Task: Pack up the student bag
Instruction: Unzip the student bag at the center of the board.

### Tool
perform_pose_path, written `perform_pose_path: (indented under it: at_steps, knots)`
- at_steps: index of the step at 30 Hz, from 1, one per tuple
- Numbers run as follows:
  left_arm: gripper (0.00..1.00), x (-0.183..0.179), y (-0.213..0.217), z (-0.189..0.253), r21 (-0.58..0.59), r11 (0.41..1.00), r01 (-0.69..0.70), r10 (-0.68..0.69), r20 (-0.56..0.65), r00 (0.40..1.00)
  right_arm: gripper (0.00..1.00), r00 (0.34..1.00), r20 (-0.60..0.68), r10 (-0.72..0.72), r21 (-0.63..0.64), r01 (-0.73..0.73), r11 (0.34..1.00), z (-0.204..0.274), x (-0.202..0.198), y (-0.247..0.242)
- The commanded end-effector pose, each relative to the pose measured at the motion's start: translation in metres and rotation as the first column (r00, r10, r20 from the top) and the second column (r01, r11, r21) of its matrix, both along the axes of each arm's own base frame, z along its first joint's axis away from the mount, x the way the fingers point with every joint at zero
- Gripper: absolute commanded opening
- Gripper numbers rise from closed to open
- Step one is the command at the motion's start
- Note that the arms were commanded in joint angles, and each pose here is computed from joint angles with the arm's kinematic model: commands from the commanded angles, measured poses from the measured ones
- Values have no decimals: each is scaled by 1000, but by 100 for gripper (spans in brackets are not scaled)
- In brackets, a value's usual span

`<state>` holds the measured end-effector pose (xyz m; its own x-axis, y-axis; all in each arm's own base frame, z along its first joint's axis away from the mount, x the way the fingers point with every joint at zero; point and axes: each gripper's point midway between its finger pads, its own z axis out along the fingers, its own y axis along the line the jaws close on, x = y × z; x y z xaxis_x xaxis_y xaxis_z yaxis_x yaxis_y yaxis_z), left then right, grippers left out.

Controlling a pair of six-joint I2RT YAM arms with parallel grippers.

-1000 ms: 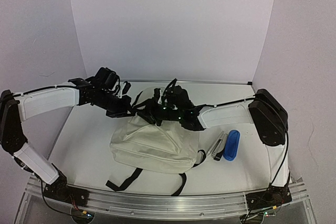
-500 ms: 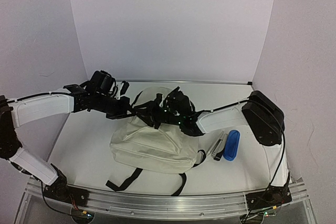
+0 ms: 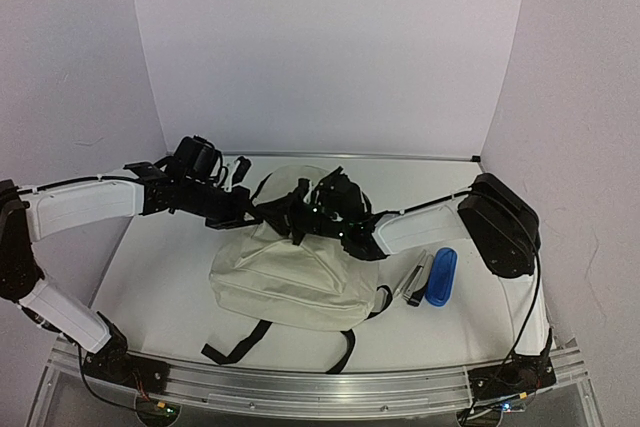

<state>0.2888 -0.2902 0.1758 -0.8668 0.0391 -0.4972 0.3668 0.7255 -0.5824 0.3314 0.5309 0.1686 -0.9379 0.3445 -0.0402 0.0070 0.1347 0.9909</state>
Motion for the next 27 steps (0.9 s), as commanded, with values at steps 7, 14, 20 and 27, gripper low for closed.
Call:
perform_pose_path:
  at_steps: [7, 14, 20, 27]
  knots:
    - [45, 4, 2, 25, -8, 1000, -9, 9, 101, 995, 0, 993, 114, -22, 6, 21, 1000, 29, -1, -1]
    - [62, 24, 55, 16, 65, 975, -215, 209, 84, 974, 0, 971, 228, -71, -149, 107, 983, 33, 9, -15]
    - [57, 33, 46, -7, 91, 976, -198, 198, 12, 980, 0, 950, 300, -91, -234, 166, 958, 39, 16, -26]
    - [55, 43, 26, -15, 58, 989, -139, 139, -6, 990, 0, 945, 319, -77, -277, 170, 946, 37, 18, -27]
